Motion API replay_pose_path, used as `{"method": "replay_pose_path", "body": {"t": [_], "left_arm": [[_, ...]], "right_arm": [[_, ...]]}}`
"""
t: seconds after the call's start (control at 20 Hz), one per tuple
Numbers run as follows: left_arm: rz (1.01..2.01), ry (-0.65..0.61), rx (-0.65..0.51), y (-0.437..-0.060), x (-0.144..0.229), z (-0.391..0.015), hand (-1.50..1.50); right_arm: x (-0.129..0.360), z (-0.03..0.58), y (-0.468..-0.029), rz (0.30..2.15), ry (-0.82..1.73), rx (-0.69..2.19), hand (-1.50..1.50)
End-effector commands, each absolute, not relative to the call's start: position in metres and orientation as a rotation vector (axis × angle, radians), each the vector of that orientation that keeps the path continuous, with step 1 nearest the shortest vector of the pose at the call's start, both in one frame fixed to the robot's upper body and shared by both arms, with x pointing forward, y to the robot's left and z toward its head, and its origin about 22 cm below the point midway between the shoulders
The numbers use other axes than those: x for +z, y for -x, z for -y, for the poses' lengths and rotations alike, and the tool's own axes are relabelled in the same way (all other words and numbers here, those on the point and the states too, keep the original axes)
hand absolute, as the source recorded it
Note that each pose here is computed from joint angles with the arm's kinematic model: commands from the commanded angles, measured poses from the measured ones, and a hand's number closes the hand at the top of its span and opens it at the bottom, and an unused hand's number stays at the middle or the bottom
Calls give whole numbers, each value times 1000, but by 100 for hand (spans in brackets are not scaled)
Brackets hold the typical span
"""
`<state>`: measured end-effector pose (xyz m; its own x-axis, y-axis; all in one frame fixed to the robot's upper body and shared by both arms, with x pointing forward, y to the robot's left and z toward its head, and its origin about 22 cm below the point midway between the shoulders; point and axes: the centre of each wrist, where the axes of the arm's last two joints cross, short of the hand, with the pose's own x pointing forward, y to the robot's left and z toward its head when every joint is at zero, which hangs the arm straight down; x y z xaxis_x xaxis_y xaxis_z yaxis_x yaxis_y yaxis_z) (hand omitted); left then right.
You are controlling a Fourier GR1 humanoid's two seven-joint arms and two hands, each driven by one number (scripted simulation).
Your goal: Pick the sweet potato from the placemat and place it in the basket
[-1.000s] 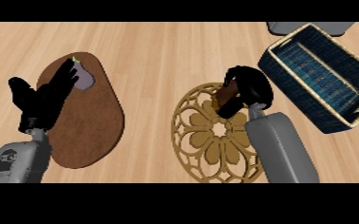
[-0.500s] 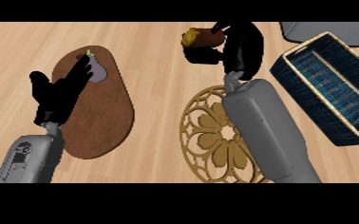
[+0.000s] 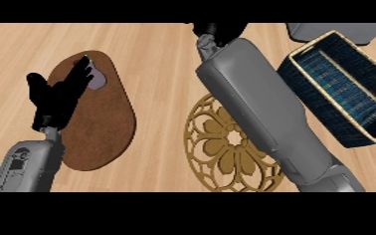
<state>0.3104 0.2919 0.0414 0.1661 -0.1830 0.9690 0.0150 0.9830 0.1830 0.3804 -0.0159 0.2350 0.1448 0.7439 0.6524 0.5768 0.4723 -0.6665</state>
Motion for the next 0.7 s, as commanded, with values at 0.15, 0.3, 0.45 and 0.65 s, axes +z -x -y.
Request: {"method": "replay_pose_path", "body": {"t": [0.15,0.3,0.45,0.65], "left_arm": [[1399,-172,-112,-303,37,-308,0],[1401,-176,-106,-310,49,-313,0],[1399,-174,-109,-297,32,-308,0],[1400,-184,-83,-297,36,-306,0]], "right_arm": [[294,-1,-397,1422,1251,-60,150],[293,1,-409,1391,1308,-59,150],[316,15,-418,1351,1365,-106,150],[324,46,-437,1242,1504,-120,150]]}}
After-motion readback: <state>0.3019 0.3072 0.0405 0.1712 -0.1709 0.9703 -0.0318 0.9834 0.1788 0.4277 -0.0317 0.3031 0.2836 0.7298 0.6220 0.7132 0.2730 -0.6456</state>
